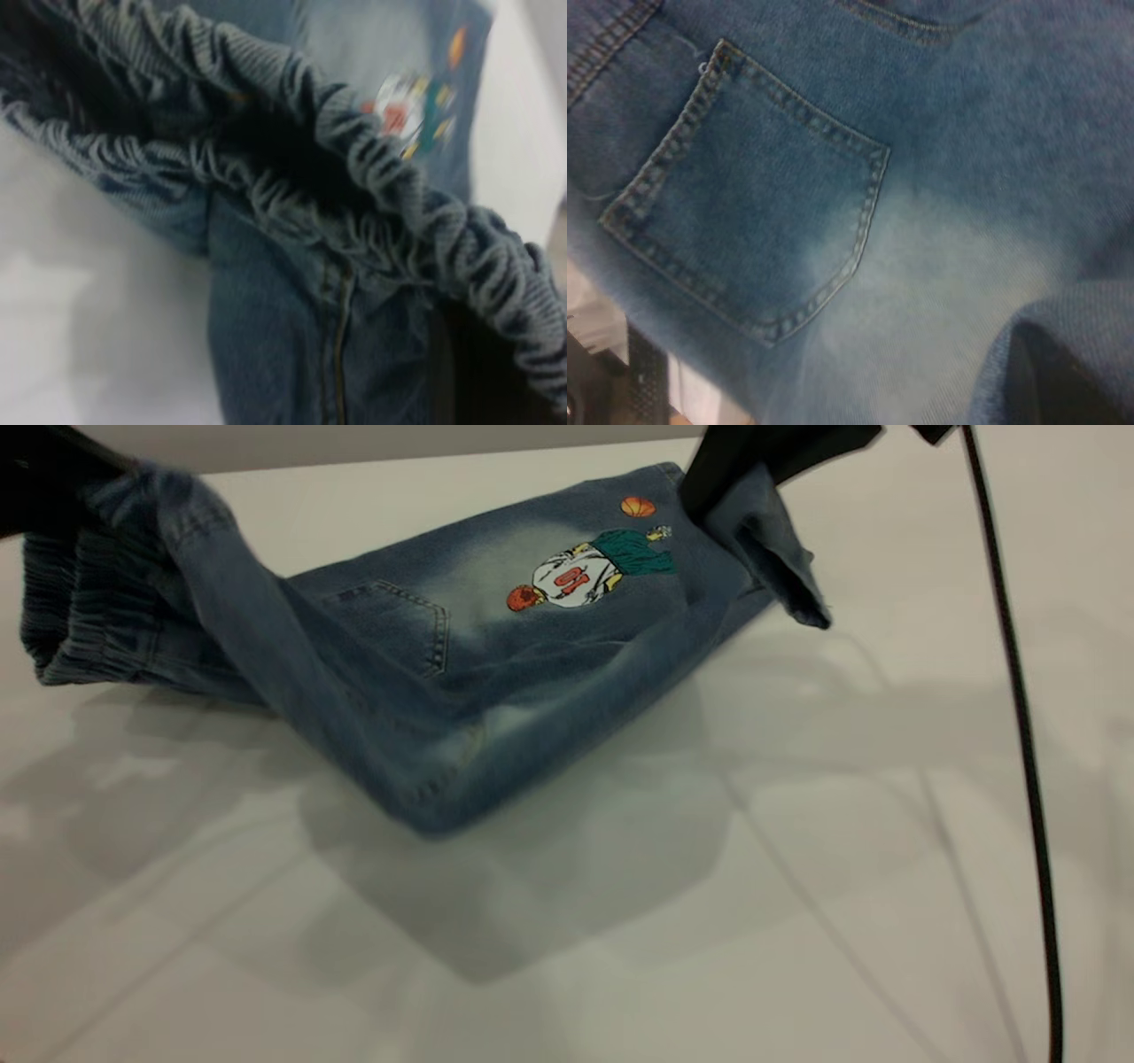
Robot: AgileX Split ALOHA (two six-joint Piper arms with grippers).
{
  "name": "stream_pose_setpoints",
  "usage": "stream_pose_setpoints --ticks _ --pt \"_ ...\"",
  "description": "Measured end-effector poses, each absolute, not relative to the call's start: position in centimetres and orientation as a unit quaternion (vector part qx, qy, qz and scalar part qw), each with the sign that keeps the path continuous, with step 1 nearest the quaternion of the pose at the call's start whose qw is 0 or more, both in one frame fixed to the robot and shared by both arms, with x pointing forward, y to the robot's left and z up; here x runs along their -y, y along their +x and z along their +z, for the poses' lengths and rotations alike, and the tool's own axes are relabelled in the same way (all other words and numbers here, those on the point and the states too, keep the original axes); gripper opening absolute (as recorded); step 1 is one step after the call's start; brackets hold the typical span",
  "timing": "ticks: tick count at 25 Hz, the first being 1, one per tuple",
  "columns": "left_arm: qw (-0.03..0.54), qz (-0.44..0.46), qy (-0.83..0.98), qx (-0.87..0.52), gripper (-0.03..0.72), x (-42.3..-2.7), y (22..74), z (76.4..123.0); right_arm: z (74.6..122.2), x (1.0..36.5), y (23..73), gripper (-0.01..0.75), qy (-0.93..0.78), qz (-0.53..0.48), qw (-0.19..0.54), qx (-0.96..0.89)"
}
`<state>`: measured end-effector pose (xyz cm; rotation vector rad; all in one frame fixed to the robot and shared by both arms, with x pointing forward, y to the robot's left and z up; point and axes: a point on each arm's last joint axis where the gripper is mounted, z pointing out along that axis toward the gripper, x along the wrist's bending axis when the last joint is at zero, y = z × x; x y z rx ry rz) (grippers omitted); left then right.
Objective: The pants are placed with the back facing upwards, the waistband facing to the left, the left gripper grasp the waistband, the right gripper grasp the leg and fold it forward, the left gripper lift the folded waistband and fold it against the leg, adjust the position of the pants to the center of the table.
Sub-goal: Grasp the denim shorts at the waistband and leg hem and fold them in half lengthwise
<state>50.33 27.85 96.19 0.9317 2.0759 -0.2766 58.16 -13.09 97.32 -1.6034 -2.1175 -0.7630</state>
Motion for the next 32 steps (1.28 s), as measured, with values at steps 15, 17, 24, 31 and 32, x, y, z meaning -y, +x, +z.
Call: stream_pose_setpoints --ticks 15,17,24,31,32 --pt "0.413 -0.057 0.166 -0.894 0.124 -30.0 50.9 95.4 95.7 12.7 67.9 0.011 -0.605 -0.257 0.170 0.734" --pt "0.407 -0.051 0.143 -0.901 0.124 -30.3 50.9 95.3 95.6 13.0 68.9 0.011 -0.612 -0.261 0.169 0.727" --pt "0.388 -0.020 0.071 -0.919 0.124 -31.3 50.8 95.0 94.7 12.8 70.7 0.011 -0.623 -0.274 0.165 0.714" --pt "0.373 0.002 -0.003 -0.928 0.124 -32.2 50.7 94.7 92.4 12.7 71.5 0.011 -0.656 -0.270 0.169 0.685" --pt "0.370 0.007 -0.008 -0.929 0.124 -32.4 50.7 94.6 92.2 12.7 71.6 0.011 -0.658 -0.270 0.168 0.683"
